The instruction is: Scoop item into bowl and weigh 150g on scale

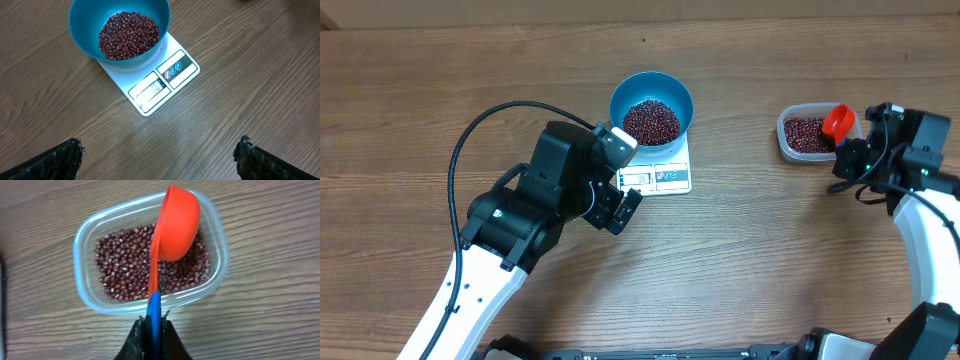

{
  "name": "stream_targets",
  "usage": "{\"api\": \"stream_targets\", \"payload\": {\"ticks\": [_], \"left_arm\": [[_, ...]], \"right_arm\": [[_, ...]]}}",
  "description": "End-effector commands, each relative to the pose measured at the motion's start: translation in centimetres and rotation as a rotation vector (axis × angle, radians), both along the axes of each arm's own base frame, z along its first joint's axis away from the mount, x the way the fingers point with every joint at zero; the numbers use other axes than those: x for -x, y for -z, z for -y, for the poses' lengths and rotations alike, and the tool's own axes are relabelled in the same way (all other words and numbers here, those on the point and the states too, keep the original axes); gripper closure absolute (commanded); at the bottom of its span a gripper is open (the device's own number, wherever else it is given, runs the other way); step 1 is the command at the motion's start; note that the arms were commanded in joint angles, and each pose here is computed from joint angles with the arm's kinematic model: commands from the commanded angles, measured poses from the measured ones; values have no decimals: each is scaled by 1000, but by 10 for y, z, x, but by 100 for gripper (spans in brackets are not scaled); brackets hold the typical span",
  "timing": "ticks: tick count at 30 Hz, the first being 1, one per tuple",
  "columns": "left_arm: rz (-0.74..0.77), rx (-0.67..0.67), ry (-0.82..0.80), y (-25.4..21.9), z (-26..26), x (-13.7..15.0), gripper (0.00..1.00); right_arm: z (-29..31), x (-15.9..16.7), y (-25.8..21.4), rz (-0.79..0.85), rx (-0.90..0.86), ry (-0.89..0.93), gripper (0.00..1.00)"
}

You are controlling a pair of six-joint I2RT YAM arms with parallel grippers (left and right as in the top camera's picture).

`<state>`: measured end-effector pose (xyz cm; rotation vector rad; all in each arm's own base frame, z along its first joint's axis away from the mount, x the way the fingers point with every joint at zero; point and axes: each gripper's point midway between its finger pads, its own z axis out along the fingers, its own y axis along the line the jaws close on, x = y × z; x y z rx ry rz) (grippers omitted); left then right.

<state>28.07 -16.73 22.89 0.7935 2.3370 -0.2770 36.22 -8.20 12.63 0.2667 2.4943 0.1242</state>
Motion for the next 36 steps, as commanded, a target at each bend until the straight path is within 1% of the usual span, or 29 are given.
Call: {"api": "stream_targets", "payload": {"ticks": [1, 6, 15, 16, 17, 19, 20, 21, 33, 36], "left_arm": [[8, -10, 11, 0, -1, -1, 0], [7, -10, 11, 0, -1, 0, 1], [5, -11, 11, 0, -1, 0, 0], [5, -11, 11, 0, -1, 0, 0], [5, -11, 11, 0, -1, 0, 0], [5, -11, 11, 0, -1, 0, 1], [5, -11, 11, 0, -1, 0, 1], [5, -11, 11, 0, -1, 0, 0], [5, -11, 11, 0, -1, 0, 0], [6, -11, 11, 0, -1, 0, 1]], "right_arm": [[12, -4, 4, -57, 52, -14, 96], [11, -1, 18, -124, 42, -38, 97], [12, -4, 18, -118, 44, -38, 96], [12, -4, 18, -117, 44, -38, 95], [12, -4, 18, -117, 44, -37, 89], [12, -4, 18, -118, 42, -34, 83], [12, -4, 18, -118, 40, -31, 75], [12, -4, 18, -118, 39, -31, 74], [15, -14, 11, -68, -18, 81, 75], [17, -17, 9, -53, -35, 113, 80]]}}
